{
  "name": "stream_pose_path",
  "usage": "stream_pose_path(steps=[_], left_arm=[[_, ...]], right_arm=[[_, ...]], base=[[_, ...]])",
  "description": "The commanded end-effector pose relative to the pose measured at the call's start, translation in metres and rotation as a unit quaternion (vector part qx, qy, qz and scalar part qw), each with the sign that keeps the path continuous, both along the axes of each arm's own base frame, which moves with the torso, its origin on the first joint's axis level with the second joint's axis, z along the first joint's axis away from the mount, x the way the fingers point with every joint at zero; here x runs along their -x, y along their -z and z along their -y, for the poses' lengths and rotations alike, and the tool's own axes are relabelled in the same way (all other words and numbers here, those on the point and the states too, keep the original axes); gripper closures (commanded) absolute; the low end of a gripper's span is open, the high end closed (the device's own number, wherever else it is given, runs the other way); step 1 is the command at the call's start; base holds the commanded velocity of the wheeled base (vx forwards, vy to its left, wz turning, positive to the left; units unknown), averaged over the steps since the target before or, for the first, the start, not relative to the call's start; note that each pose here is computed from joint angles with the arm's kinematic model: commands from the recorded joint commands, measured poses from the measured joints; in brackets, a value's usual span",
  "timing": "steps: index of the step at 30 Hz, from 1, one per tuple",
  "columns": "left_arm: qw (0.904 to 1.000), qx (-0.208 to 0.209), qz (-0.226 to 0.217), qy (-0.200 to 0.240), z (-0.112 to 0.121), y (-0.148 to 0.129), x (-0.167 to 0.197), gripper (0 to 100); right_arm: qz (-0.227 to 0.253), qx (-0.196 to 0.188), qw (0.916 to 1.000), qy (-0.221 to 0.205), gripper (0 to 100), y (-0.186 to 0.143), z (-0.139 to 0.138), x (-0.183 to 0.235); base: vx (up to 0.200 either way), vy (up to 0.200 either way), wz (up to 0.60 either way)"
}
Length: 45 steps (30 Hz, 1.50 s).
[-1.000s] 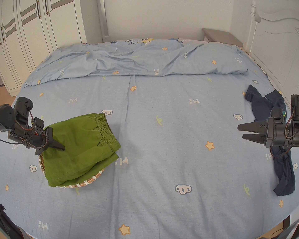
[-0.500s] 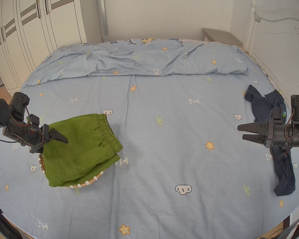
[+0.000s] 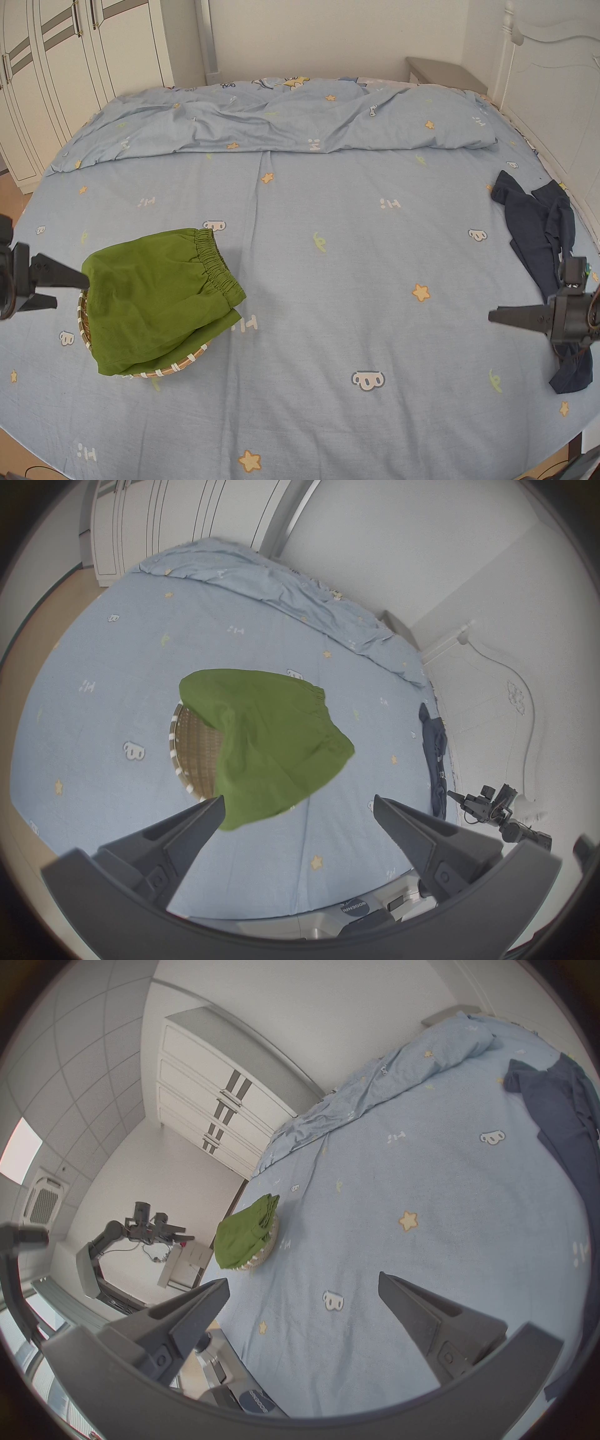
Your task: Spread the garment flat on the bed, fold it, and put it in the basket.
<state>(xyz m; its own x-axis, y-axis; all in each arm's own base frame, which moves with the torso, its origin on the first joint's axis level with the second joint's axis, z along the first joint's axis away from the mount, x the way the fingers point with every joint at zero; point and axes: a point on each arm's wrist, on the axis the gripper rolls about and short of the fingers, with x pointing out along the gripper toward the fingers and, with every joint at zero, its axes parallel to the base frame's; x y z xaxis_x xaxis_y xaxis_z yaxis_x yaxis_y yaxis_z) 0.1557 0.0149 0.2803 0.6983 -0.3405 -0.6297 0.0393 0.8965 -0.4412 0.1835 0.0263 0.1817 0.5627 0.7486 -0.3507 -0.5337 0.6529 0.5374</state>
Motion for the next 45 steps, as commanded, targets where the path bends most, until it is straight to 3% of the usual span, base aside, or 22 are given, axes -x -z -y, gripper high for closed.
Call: stream_pose_path(steps=[1,8,15,19,21,25,29,31,32,33,34,35,36,38,40,41,42,45], left_arm=[[0.9979,-0.006,0.065,0.001,0.019,0.027,0.113,0],[0.993,-0.013,0.118,0.008,0.028,0.084,0.179,0],[0.984,-0.017,0.176,0.021,0.031,0.128,0.205,0],[0.9751,-0.013,0.209,0.073,0.026,0.172,0.217,0],[0.9727,-0.008,0.216,0.083,0.024,0.179,0.22,0],[0.9723,-0.012,0.222,0.072,0.025,0.18,0.222,0],[0.9676,-0.1,0.229,-0.033,0.019,0.182,0.217,0],[0.9423,-0.186,0.233,-0.152,0.012,0.187,0.208,0],[0.9423,-0.186,0.233,-0.152,0.012,0.187,0.208,0],[0.9201,-0.217,0.248,-0.211,0.01,0.19,0.201,0],[0.908,-0.229,0.261,-0.234,0.008,0.192,0.197,0],[0.908,-0.229,0.261,-0.234,0.008,0.192,0.197,0],[0.8884,-0.241,0.296,-0.254,0.008,0.194,0.189,0],[0.8829,-0.24,0.311,-0.257,0.007,0.194,0.187,0],[0.8845,-0.239,0.308,-0.256,0.008,0.194,0.187,0],[0.8849,-0.24,0.308,-0.254,0.008,0.194,0.188,0],[0.8866,-0.237,0.308,-0.25,0.008,0.193,0.188,0],[0.8869,-0.239,0.307,-0.249,0.008,0.194,0.187,0]], right_arm=[[0.092,0.012,0.9957,-0.009,0,0.016,0.005,0.091],[0.121,-0.042,0.9917,0.01,0,0.031,0.009,0.168],[0.131,-0.044,0.9904,0.012,0,0.045,0.011,0.196],[0.157,-0.047,0.9864,0.013,0,0.066,0.012,0.21],[0.166,-0.047,0.9848,0.015,0,0.075,0.012,0.214],[0.174,-0.046,0.9834,0.025,0,0.085,0.011,0.22],[0.183,-0.034,0.9804,0.065,0,0.091,0.011,0.224],[0.203,0.008,0.9693,0.138,0,0.091,0.014,0.222],[0.203,0.008,0.9693,0.138,0,0.091,0.014,0.222],[0.221,0.05,0.9556,0.189,0,0.092,0.016,0.22],[0.23,0.074,0.9469,0.212,0,0.092,0.017,0.219],[0.23,0.074,0.9469,0.212,0,0.092,0.017,0.219],[0.243,0.119,0.9297,0.25,0,0.095,0.019,0.217],[0.251,0.152,0.9092,0.295,0,0.097,0.022,0.215],[0.268,0.184,0.8755,0.358,0,0.1,0.025,0.211],[0.269,0.192,0.8672,0.373,0,0.103,0.026,0.209],[0.28,0.192,0.852,0.399,0,0.105,0.027,0.206],[0.276,0.19,0.8582,0.389,0,0.106,0.027,0.206]], base=[[0.0,0.0,0.0],[0.0,0.0,0.0],[0.0,0.0,0.0],[0.0,0.0,0.0],[0.0,0.0,0.0],[0.0,0.0,0.0],[0.0,0.0,0.0],[0.0,0.0,0.0],[0.0,0.0,0.0],[0.0,0.0,0.0],[0.0,0.0,0.0],[0.0,0.0,0.0],[0.0,0.0,0.0],[0.0,0.0,0.0],[0.0,0.0,0.0],[0.0,0.0,0.0],[0.0,0.0,0.0],[0.0,0.0,0.0]])
